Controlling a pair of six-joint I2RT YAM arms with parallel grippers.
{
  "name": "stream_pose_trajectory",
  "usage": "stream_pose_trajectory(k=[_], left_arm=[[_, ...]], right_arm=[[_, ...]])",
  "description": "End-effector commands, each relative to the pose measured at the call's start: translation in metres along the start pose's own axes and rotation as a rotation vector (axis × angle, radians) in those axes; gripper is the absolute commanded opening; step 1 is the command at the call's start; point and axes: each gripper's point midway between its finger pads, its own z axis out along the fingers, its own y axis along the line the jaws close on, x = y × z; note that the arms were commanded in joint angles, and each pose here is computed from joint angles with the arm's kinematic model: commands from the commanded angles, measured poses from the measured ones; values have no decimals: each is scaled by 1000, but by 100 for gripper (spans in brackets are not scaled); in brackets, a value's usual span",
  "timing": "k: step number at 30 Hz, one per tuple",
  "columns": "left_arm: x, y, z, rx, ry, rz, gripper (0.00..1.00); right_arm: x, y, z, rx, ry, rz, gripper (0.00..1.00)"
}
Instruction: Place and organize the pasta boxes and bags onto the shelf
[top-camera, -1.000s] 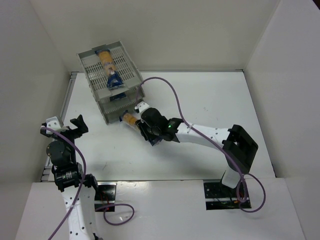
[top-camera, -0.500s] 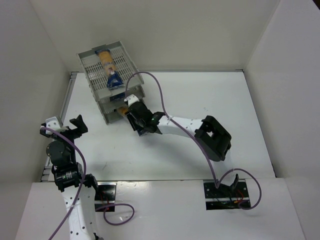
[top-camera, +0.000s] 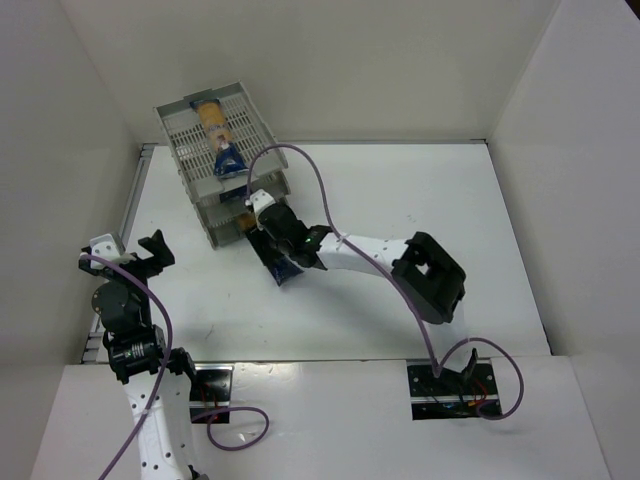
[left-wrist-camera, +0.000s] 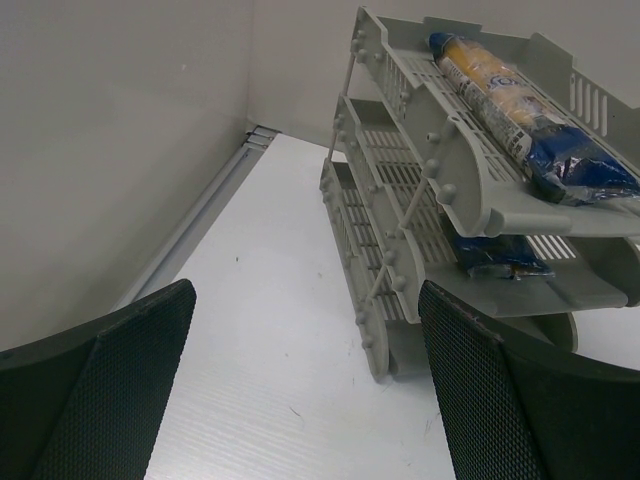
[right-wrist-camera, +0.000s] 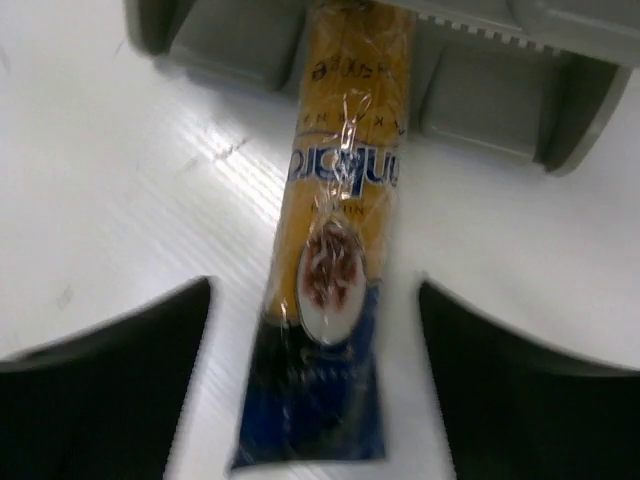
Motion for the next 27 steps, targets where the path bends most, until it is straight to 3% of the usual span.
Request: stream_pose_trajectory(k=[1, 3, 5, 7, 9, 13, 18, 22, 23, 24, 26, 27], left_arm=[[-11, 1, 0, -1, -44, 21, 99], [-11, -1, 0, 8, -42, 21, 99], [-13, -1, 0, 10, -51, 22, 99], [-13, -1, 0, 10, -51, 22, 99], [-13, -3, 0, 19, -49, 22, 99], [-13, -3, 0, 19, -49, 22, 99], [-10, -2, 1, 17, -40, 21, 99], [-8, -2, 3, 15, -30, 21, 99], [-8, -2, 3, 15, -30, 21, 99], [-8, -2, 3, 15, -30, 21, 99], [-6, -1, 4, 14, -21, 20, 99], [-6, -1, 4, 14, -21, 20, 99]], right_arm=[[-49, 10, -53, -124, -136, -126, 63], [-17, 2, -62, -177, -54, -308, 27], [17, 14, -74, -354, 24, -493, 2], [76, 22, -95, -547, 179, -627, 0], [107, 23, -99, -584, 230, -749, 0], [123, 12, -83, -560, 262, -843, 0], [85, 9, -44, -483, 163, -886, 0], [74, 14, 0, -449, 146, -831, 0], [66, 13, 11, -394, 131, -772, 0], [24, -3, 29, -213, 28, -743, 0], [1, -24, 53, -9, -44, -679, 0], [-41, -30, 55, 89, -160, -646, 0]])
